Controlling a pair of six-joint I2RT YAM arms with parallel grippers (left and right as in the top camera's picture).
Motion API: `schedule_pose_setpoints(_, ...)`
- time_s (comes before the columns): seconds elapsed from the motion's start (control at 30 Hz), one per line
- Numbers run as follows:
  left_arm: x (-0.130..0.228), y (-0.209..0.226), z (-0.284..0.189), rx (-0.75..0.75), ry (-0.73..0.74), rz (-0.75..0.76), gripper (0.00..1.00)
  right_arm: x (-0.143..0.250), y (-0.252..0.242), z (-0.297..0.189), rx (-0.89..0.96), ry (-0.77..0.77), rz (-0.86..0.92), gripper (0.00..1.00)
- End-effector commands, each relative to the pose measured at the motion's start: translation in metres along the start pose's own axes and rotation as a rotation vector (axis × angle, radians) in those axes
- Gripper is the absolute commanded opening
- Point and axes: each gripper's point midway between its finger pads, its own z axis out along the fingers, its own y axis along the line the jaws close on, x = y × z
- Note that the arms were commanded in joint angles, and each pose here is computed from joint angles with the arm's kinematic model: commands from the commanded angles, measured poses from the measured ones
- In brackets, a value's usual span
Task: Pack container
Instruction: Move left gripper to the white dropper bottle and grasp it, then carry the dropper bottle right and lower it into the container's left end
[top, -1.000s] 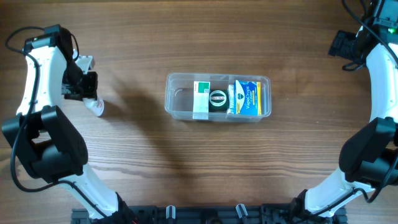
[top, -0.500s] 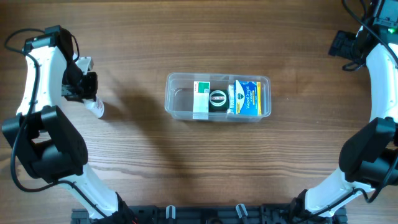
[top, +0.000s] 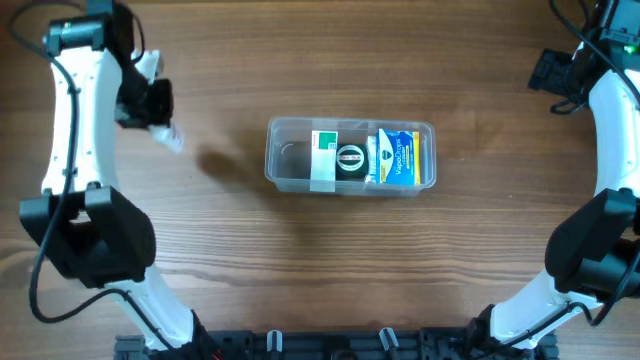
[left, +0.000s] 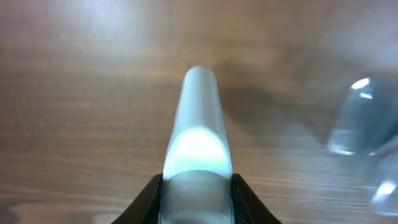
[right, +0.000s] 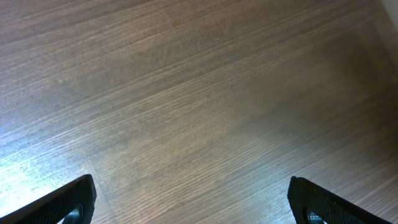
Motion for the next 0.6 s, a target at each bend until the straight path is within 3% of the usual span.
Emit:
schedule_pose_setpoints(0.0,-0.022,-0.052,-0.051,0.110,-0.165,0.025,0.20,0.002,0.000,0.005,0.000,0.011,0.014,1.00)
schedule_pose_setpoints(0.27,-0.004,-0.171,-0.082,0.248,-0.218,0.168,0.22,0.002,0.000,0.005,0.000,0.011,0.014,1.00)
schedule_pose_setpoints(0.57,0.018,-0.226,-0.081,0.287,-0.185,0.171,0.27,0.002,0.000,0.005,0.000,0.011,0.015,1.00)
